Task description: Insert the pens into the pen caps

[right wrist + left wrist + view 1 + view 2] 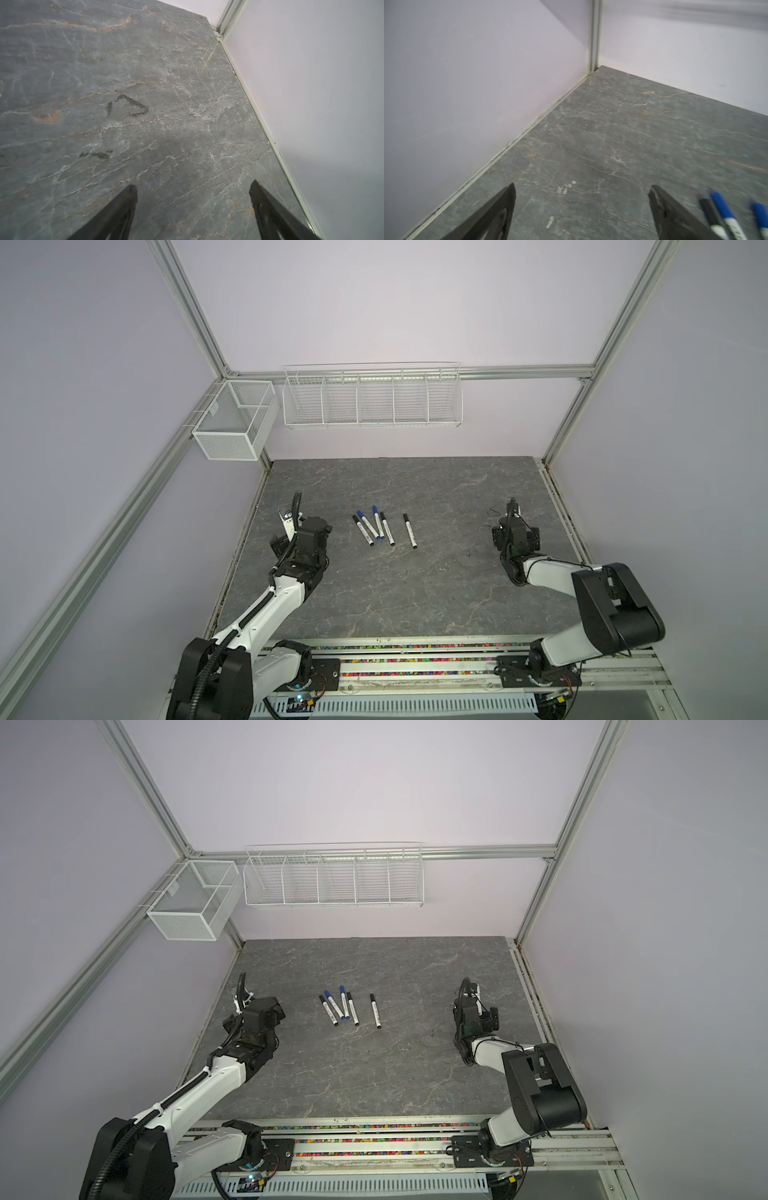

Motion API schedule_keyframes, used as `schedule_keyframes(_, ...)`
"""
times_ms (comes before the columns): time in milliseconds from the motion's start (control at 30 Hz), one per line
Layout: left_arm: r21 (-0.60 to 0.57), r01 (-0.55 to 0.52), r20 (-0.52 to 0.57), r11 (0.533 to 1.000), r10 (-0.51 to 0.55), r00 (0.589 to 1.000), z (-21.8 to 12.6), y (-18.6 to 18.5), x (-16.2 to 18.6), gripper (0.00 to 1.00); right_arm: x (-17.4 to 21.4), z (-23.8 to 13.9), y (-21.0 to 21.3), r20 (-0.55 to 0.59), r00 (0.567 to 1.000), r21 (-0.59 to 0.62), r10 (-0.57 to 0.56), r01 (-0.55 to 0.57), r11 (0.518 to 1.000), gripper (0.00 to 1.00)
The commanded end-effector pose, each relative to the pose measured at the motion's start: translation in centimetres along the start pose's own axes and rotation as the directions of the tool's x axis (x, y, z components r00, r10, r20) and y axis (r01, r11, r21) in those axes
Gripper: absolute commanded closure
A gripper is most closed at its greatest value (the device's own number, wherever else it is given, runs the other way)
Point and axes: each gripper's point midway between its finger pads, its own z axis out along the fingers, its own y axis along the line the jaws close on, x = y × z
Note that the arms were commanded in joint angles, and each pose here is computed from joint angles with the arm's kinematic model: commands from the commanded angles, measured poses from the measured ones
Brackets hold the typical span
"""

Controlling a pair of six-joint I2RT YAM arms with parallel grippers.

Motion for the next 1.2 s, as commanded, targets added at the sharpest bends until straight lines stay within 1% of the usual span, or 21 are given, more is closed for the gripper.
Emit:
schedule_keyframes(0,-0.055,0.064,0.028,0.996,-0.062,0.998,1.0,0.9,-1.2,0.00,-3.6,-0.4,0.1,0.169,0.984,-0.049,0.061,-0.054,0.997,0.11)
schedule_keyframes(67,-0.015,0.024,0.048,1.000,-0.024,0.999,1.6,-0.2,-1.4,0.00,-3.0,0.1,-1.1,0.165,0.976,-0.104,0.138,-0.122,0.987,0.11)
schedule_keyframes(133,0.015,-0.012,0.070,1.000,0.011,0.998,2.2,-1.1,-1.5,0.00,-2.4,0.5,-1.1,0.141,0.969,-0.215,0.202,-0.169,0.962,0.11)
schedule_keyframes(167,0.013,-0.024,0.076,1.000,0.023,0.997,2.5,-1.3,-1.2,0.00,-2.3,0.5,-0.7,0.143,0.965,-0.276,0.221,-0.176,0.945,0.11)
schedule_keyframes(200,0.015,-0.023,0.079,1.000,0.022,0.997,2.9,-1.5,-1.0,0.00,-1.7,0.4,0.1,0.142,0.967,-0.339,0.211,-0.152,0.929,0.12)
schedule_keyframes(233,0.017,-0.029,0.070,0.999,0.028,0.997,3.4,-1.6,-0.4,0.00,-2.0,0.1,0.7,0.186,0.957,-0.383,0.220,-0.136,0.914,0.12)
schedule_keyframes(267,0.018,-0.037,0.063,0.999,0.036,0.997,3.8,-1.8,0.2,0.00,-2.1,0.1,0.7,0.197,0.954,-0.383,0.224,-0.136,0.914,0.12)
schedule_keyframes(333,0.021,-0.051,0.048,0.998,0.050,0.998,4.5,-2.1,1.2,0.00,-1.8,0.1,0.8,0.159,0.964,-0.387,0.211,-0.136,0.912,0.12)
schedule_keyframes(367,0.028,-0.067,0.042,0.997,0.066,0.997,4.8,-2.4,1.6,0.00,-2.0,0.2,0.7,0.177,0.960,-0.385,0.217,-0.135,0.913,0.12)
schedule_keyframes(433,0.029,-0.098,0.040,0.995,0.097,0.995,5.3,-2.9,1.9,0.01,-1.9,0.1,0.7,0.170,0.962,-0.385,0.215,-0.136,0.913,0.12)
schedule_keyframes(467,0.034,-0.115,0.019,0.993,0.114,0.993,5.4,-3.1,2.0,0.01,-1.9,0.1,0.8,0.169,0.962,-0.386,0.213,-0.135,0.913,0.12)
schedule_keyframes(533,0.054,-0.146,0.038,0.988,0.144,0.989,5.5,-3.5,1.9,0.01,-1.9,0.1,0.8,0.174,0.961,-0.385,0.215,-0.135,0.913,0.12)
schedule_keyframes(600,0.108,-0.165,0.072,0.980,0.158,0.985,5.0,-4.0,1.9,0.01,-1.9,0.1,0.8,0.169,0.962,-0.386,0.214,-0.135,0.912,0.12)
schedule_keyframes(700,0.127,-0.121,0.154,0.984,0.101,0.983,4.4,-2.7,1.5,0.01,-1.9,0.1,0.8,0.170,0.962,-0.386,0.214,-0.135,0.913,0.12)
schedule_keyframes(767,0.218,-0.055,0.157,0.974,0.021,0.987,5.2,-2.0,3.0,0.01,-1.9,0.1,0.8,0.170,0.962,-0.386,0.215,-0.135,0.913,0.12)
schedule_keyframes(833,0.242,-0.043,0.212,0.969,-0.010,0.977,5.8,-1.9,2.9,0.00,-1.9,0.1,0.8,0.169,0.962,-0.386,0.214,-0.135,0.913,0.12)
schedule_keyframes(900,0.257,-0.050,0.122,0.965,0.019,0.992,5.9,-2.3,3.5,0.01,-1.9,0.1,0.8,0.168,0.962,-0.387,0.214,-0.135,0.912,0.12)
schedule_keyframes(933,0.274,-0.052,0.115,0.960,0.021,0.993,6.1,-2.5,3.4,0.01,-1.9,0.1,0.8,0.169,0.962,-0.387,0.215,-0.135,0.912,0.12)
schedule_keyframes(1000,0.302,-0.072,0.147,0.951,0.028,0.989,6.6,-3.2,3.3,0.01,-1.9,0.1,0.7,0.170,0.962,-0.387,0.215,-0.136,0.912,0.12)
schedule_keyframes(1067,0.305,-0.071,0.098,0.950,0.043,0.994,6.7,-3.3,3.6,0.01,-1.9,0.1,0.8,0.168,0.962,-0.387,0.214,-0.136,0.912,0.12)
schedule_keyframes(1167,0.308,-0.073,0.110,0.949,0.041,0.993,6.7,-3.4,3.5,0.01,-1.8,0.2,0.8,0.160,0.963,-0.396,0.217,-0.138,0.908,0.12)
